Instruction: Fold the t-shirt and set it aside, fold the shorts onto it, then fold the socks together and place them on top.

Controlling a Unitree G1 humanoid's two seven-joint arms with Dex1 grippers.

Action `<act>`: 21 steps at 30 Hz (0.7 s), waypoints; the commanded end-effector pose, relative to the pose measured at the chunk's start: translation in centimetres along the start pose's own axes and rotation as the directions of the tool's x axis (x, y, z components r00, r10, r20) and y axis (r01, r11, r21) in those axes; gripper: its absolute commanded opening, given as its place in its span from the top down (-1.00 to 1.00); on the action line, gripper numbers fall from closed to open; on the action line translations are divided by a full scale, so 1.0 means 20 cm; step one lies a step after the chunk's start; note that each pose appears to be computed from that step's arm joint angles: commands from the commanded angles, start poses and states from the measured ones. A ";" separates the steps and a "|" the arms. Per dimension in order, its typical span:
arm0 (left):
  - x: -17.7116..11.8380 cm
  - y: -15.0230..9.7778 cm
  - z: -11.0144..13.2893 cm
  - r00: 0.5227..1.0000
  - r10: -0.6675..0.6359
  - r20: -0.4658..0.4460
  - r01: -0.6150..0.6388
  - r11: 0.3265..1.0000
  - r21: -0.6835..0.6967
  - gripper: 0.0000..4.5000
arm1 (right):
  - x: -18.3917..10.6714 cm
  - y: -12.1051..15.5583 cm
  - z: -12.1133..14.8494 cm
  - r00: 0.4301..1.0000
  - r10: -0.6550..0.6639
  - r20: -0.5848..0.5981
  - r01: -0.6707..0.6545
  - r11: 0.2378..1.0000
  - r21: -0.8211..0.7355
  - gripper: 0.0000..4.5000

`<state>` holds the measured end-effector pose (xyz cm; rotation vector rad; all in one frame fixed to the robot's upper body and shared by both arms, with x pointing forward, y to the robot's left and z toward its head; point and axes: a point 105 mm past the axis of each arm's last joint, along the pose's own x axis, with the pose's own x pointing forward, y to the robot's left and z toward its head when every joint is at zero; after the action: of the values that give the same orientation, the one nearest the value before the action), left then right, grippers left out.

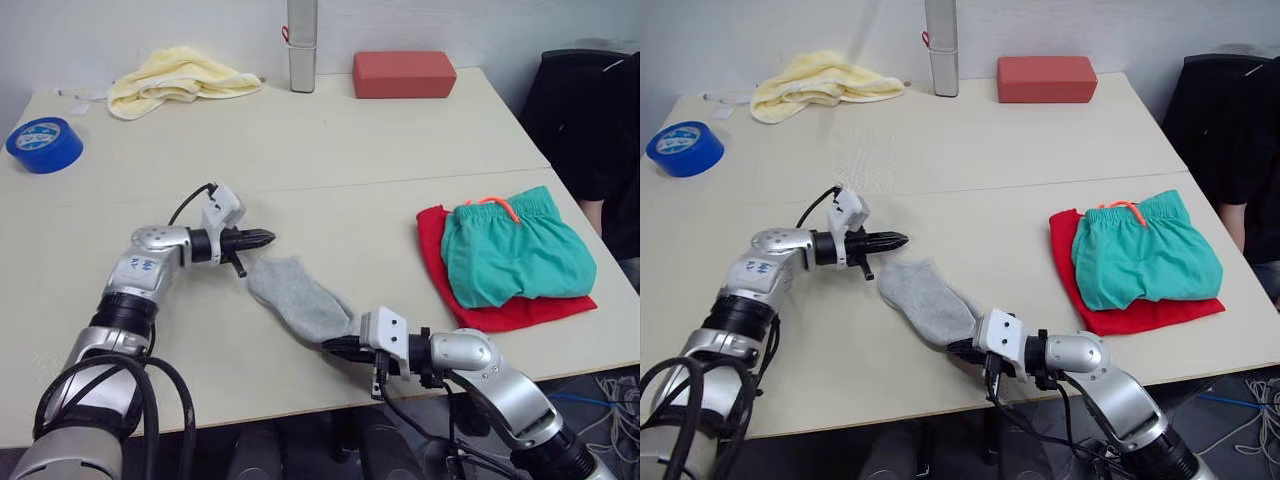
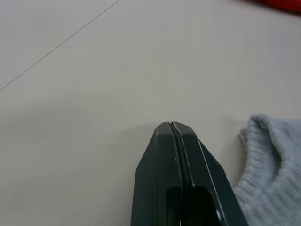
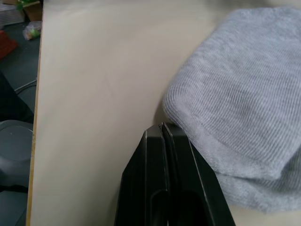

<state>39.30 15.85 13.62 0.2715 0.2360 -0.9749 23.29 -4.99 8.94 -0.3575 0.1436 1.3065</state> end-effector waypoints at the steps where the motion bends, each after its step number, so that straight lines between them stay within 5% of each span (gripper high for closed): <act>1: 0.01 0.01 -0.02 0.999 -0.010 -0.041 0.011 0.999 0.030 1.00 | 0.01 0.01 0.01 1.000 -0.010 -0.006 0.010 1.000 -0.008 0.98; 10: -0.09 -0.11 -0.11 0.983 -0.159 -0.092 0.156 0.987 -0.045 1.00 | -0.06 -0.13 0.02 0.995 -0.100 -0.012 0.100 0.995 -0.016 0.98; 21: -0.28 -0.20 -0.15 0.993 -0.086 -0.078 0.076 0.990 -0.118 1.00 | -0.14 -0.26 -0.04 0.987 -0.145 -0.064 0.143 0.989 -0.032 0.98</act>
<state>32.91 19.01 10.90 0.2022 0.4172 -1.0331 27.29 -8.62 9.03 -0.4092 0.1924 1.1638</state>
